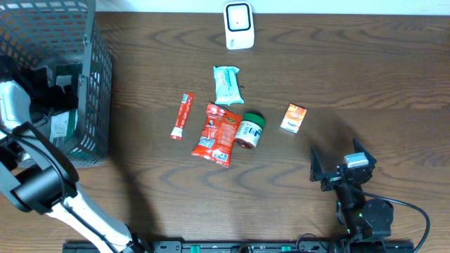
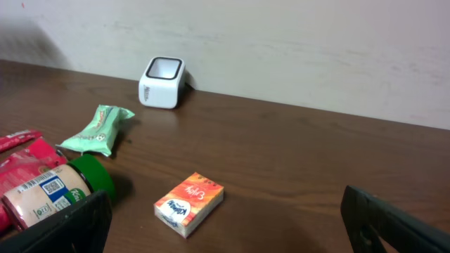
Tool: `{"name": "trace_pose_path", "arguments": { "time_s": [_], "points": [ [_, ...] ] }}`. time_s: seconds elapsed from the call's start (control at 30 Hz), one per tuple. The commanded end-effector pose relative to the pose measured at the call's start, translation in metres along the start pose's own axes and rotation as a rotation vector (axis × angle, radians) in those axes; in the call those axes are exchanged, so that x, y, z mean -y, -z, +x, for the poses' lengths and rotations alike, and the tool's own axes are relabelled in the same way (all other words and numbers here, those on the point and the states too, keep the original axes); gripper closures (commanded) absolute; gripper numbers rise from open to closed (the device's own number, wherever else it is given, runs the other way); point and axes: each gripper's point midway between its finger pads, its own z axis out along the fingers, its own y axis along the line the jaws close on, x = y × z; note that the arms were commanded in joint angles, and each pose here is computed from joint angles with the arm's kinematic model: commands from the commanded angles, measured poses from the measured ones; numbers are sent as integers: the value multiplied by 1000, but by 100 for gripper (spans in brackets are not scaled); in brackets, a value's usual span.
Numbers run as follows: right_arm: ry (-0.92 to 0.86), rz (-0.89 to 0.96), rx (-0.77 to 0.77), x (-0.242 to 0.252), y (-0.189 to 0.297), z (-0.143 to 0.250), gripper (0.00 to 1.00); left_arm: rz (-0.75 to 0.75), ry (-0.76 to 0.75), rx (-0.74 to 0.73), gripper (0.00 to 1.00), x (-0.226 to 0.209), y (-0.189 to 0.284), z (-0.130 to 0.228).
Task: Scan the item barcode
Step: 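Reach the left gripper into the basket and grasp the green glove package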
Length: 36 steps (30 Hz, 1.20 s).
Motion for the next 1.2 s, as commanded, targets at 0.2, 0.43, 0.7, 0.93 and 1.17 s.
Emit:
{"name": "trace_pose_path", "arguments": {
  "time_s": [0.2, 0.43, 0.7, 0.93, 1.17],
  "points": [
    [-10, 12, -1, 3, 0, 1, 1, 54, 44, -134, 0, 1, -49, 31],
    [-10, 12, -1, 3, 0, 1, 1, 68, 52, -170, 36, 3, -52, 40],
    [-10, 12, -1, 3, 0, 1, 1, 73, 53, -173, 7, 5, -52, 40],
    [-10, 12, -1, 3, 0, 1, 1, 237, 84, -195, 7, 35, -49, 48],
    [-10, 12, -1, 3, 0, 1, 1, 244, 92, -225, 16, 37, -50, 58]
  ]
}}
